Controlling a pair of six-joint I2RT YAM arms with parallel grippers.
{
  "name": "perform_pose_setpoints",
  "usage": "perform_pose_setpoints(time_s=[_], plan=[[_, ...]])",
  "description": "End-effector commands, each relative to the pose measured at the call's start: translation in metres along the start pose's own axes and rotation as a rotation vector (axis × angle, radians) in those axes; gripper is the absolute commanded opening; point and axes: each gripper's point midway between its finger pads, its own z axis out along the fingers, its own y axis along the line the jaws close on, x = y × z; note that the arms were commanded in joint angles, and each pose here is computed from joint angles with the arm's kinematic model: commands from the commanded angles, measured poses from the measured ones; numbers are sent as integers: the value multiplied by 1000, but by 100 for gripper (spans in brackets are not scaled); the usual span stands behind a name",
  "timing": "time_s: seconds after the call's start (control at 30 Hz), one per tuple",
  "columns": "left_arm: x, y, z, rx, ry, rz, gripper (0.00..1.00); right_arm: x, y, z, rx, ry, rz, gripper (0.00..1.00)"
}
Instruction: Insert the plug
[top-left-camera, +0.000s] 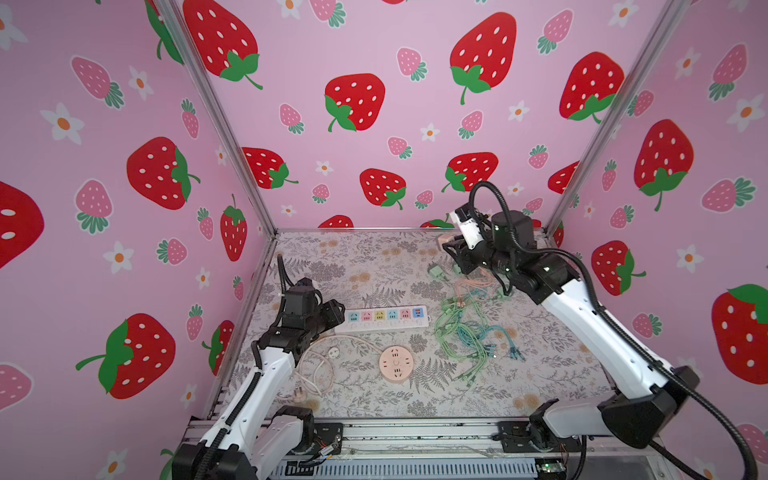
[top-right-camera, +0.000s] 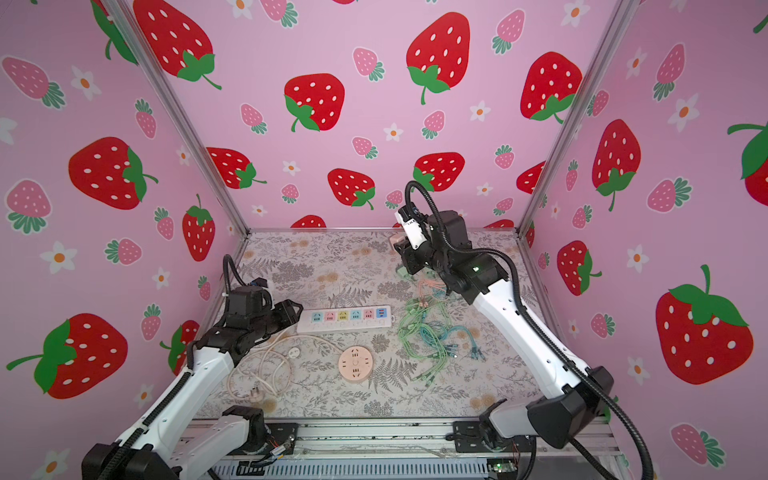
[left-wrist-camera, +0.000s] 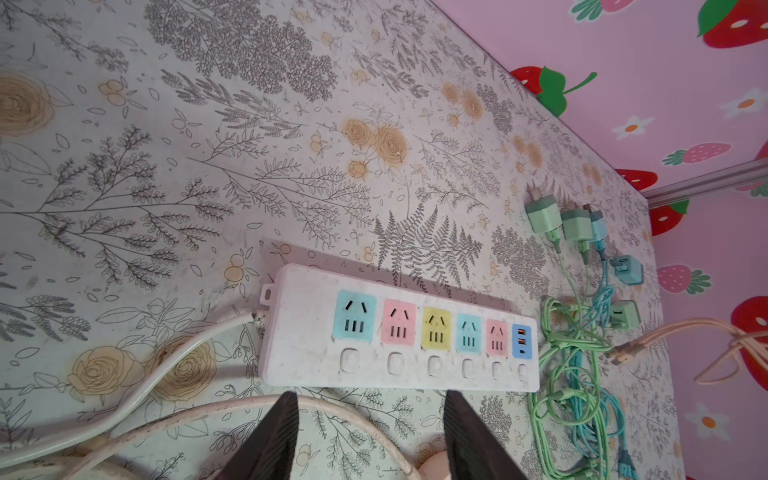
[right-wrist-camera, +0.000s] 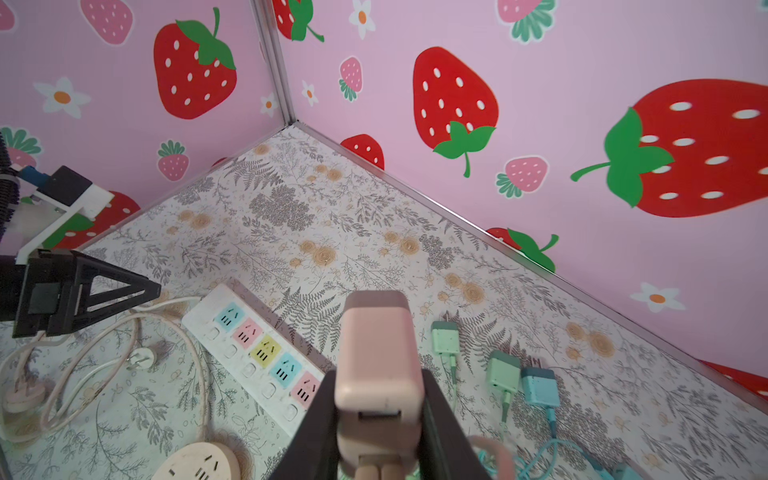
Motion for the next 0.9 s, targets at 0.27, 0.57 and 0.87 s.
perform_pose_setpoints(time_s=[0.27,0.57,0.87], plan=[[14,33,36,-69,65,-107,57,-68,29,70,-210,-143,-108,11],[26,45,63,-96,133,-125,52,-62,65,125,-293,-106,-158,11],[41,49,80,-78,200,-109,39,27,105,163,-435,119,-274,12]])
